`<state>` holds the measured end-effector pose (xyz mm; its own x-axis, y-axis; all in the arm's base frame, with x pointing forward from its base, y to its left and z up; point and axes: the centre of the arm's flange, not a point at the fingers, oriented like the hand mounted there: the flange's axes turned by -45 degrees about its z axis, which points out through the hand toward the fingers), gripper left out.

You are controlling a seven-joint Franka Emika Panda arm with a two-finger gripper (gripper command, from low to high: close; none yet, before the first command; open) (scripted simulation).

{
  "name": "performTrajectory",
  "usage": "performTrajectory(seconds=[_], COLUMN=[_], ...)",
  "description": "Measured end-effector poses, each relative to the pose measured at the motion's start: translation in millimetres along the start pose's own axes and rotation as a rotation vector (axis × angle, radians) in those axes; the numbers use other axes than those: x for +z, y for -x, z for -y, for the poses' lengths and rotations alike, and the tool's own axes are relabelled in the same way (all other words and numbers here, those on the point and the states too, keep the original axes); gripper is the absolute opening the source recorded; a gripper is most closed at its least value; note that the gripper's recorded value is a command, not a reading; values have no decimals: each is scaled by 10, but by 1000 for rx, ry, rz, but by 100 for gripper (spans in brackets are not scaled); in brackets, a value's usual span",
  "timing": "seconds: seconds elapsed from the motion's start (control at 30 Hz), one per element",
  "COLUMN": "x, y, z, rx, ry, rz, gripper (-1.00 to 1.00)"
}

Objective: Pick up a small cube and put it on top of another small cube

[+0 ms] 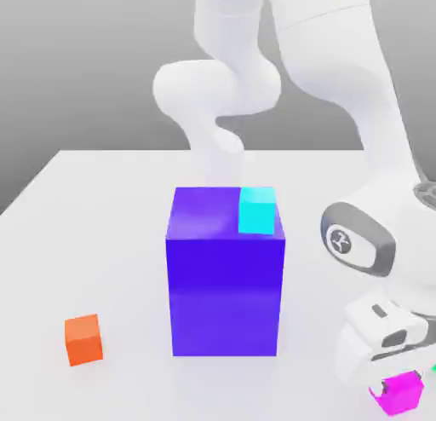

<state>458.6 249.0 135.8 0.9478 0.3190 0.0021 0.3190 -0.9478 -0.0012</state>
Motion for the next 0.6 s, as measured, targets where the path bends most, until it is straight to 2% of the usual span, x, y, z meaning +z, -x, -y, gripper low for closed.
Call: performTrajectory(seconds=[0.07, 0.2, 0.33, 0.47, 0.5, 0.6], x=[25, -456, -947, -560, -473, -473], y=[3, 4, 260, 338, 347, 347], z=[2, 15, 954, 1156, 1163, 1163], rx=[0, -4, -260, -318, -321, -321], ry=[0, 0, -2, 0, 0, 0], rz=[1, 1, 1, 2, 2, 2], gripper=[-100, -100, -100, -100, 100, 100])
